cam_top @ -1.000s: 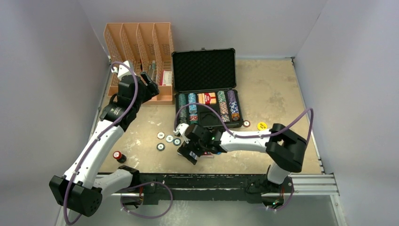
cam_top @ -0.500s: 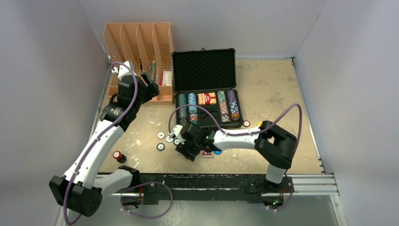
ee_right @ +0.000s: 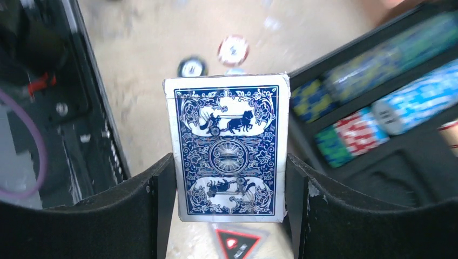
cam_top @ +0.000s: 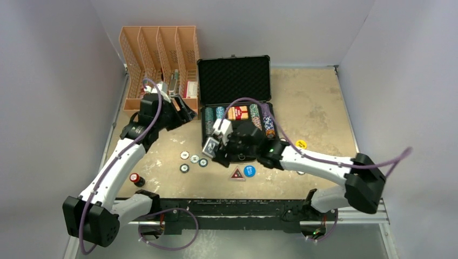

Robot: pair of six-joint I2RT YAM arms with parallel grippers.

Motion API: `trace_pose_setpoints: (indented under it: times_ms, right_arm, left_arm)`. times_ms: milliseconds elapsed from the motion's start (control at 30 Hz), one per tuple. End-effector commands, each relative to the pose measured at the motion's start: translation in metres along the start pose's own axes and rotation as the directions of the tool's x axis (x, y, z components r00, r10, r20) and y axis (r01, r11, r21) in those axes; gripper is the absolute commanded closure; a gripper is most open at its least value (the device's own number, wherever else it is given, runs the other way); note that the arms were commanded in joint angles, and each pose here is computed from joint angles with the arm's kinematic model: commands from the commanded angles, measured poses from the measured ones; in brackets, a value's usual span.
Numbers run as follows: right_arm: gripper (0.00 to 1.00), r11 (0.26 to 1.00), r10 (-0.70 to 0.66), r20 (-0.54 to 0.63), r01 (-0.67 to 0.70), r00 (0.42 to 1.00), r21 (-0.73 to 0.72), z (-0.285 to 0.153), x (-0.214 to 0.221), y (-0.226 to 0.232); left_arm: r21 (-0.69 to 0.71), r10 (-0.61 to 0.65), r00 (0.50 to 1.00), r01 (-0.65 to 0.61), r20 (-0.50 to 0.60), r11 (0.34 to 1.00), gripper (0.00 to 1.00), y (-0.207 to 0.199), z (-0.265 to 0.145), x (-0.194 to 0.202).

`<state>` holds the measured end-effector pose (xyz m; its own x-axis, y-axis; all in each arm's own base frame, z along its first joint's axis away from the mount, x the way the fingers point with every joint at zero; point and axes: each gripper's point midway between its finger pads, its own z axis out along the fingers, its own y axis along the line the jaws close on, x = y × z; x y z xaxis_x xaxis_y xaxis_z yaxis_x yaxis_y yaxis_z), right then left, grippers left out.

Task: Pack up texas hold em set

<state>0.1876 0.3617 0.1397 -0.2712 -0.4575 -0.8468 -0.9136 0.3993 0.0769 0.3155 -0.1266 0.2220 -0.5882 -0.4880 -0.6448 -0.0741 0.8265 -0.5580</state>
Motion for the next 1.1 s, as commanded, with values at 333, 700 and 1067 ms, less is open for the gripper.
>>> trace_pose_setpoints:
  times_ms: [333,700,1067]
  right_arm:
    - [0.50,0.990,-0.139,0.324,0.141,0.936,0.019,-0.035,-0.083,-0.034]
    - [0.47,0.989,-0.135,0.293,0.147,0.947,-0.020,-0.033,-0.078,-0.029]
    - [0.02,0.985,0.012,0.354,-0.072,0.935,0.158,-0.056,-0.083,-0.061]
  left_arm:
    - [0.545,0.025,0.913,0.221,-0.408,0.809,0.30,-0.087,-0.034,0.078]
    - [0.520,0.093,0.877,0.191,-0.472,0.832,0.89,-0.090,-0.024,0.118]
    - [0.415,0.003,0.965,0.109,-0.261,0.903,1.00,-0.084,0.009,0.073]
